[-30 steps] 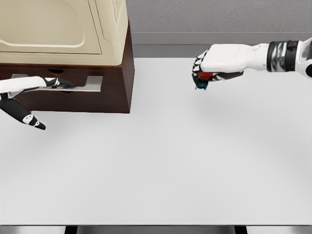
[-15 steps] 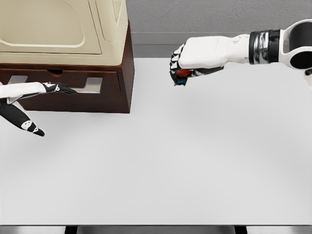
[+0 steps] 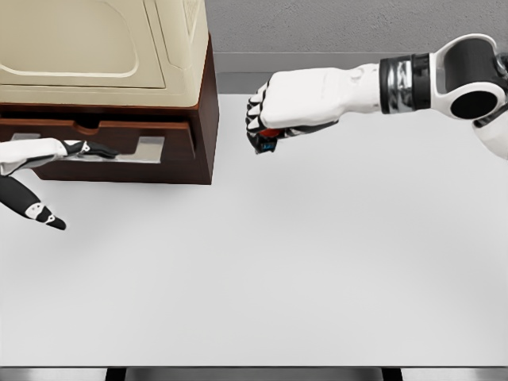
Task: Open the cabinet drawer with left arm, and place a switch into the drawer with right arm
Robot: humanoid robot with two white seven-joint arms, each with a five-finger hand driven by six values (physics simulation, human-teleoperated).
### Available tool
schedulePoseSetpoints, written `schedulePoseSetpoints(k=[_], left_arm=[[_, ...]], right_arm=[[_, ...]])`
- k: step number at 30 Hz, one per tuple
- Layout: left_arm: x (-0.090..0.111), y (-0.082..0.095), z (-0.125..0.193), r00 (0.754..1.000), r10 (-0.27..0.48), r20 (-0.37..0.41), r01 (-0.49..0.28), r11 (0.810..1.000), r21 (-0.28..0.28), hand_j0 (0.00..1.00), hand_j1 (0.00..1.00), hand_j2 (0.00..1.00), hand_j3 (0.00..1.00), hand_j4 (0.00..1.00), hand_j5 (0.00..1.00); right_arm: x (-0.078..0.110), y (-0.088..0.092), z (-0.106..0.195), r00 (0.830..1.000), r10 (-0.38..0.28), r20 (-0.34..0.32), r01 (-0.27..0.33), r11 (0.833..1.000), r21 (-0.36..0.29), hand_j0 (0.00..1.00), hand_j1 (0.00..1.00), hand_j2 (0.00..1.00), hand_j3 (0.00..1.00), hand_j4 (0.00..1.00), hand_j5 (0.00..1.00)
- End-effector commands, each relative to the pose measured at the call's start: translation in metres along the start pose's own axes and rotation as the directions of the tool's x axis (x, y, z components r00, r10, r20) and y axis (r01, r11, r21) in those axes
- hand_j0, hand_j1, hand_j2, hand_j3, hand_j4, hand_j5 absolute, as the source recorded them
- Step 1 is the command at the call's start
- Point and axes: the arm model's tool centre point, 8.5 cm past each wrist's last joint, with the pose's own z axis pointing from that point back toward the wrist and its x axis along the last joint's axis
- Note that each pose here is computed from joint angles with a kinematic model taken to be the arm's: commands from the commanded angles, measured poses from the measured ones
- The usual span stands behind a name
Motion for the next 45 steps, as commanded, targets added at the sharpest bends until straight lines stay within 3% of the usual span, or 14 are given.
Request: schedulePoseSetpoints(k=[1,17,45], left_arm=[[-0.005,-0.001,0.005,0.998,-0.04,-0.049,0.04,0.999,-0.008,1.0,1.0,1.0,1.0,1.0,1.0],[-0.015,-0.011,0.018,0.995,-0.018,-0.094,0.016,1.0,-0.026,1.0,1.0,1.0,1.0,1.0,1.0],[-0.034,-0.028,0.041,0.984,0.012,-0.177,-0.023,0.998,-0.059,1.0,1.0,1.0,1.0,1.0,1.0]], right_arm=[[0.004,-0.005,-0.006,1.0,-0.005,0.024,0.006,1.0,-0.02,0.43,0.43,0.43,0.43,0.43,0.43],[0.019,-0.033,-0.036,0.992,-0.005,0.13,0.016,0.996,-0.087,0.43,0.43,0.43,0.43,0.43,0.43],[0.017,-0.051,-0.072,0.993,-0.07,0.1,0.08,0.992,-0.1,0.43,0.43,0.43,0.43,0.43,0.43]])
